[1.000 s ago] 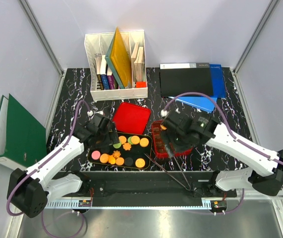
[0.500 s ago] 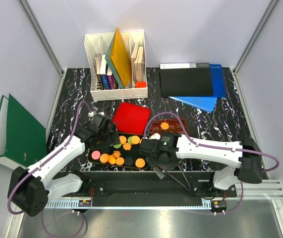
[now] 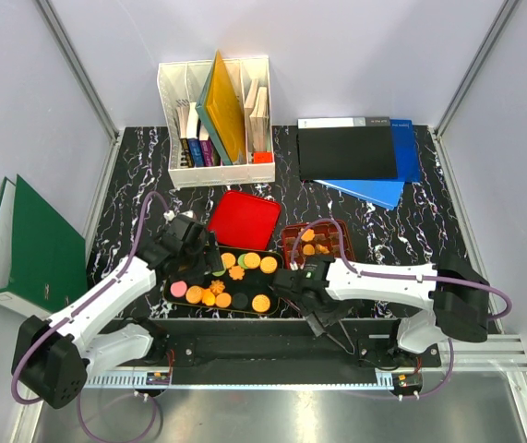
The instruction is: Pack the cookies
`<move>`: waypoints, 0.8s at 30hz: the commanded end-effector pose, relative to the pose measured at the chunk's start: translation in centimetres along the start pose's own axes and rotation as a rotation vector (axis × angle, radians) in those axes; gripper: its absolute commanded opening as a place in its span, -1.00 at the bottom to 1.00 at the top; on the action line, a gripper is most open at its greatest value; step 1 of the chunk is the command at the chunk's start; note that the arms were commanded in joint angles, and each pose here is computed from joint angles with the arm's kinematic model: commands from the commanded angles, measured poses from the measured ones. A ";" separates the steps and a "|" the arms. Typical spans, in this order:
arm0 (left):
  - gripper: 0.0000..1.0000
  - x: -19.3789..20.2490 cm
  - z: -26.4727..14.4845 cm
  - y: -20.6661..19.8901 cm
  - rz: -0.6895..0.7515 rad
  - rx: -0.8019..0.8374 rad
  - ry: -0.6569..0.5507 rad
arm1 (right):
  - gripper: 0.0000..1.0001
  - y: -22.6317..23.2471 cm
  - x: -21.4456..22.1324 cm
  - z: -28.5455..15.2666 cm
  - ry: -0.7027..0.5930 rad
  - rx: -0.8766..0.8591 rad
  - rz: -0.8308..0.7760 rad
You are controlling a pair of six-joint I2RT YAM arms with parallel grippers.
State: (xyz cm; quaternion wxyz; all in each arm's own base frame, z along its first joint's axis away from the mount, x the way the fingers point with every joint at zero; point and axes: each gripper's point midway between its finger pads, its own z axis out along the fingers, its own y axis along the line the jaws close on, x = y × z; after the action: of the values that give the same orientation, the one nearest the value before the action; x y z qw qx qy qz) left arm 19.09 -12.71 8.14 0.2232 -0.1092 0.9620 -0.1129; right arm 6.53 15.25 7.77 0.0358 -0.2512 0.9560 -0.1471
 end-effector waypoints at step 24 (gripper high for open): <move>0.95 -0.1 -0.8 -1.0 0.009 0.059 -0.021 | -0.95 1.3 -2.3 1.7 -0.095 -0.057 0.266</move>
State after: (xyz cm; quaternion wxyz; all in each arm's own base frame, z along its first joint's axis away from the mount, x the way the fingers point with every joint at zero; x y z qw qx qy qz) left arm 18.82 -12.88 8.29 0.2244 -0.1051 0.9614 -0.1198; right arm 6.95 16.67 3.31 0.0556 -0.1640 0.9793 -0.1045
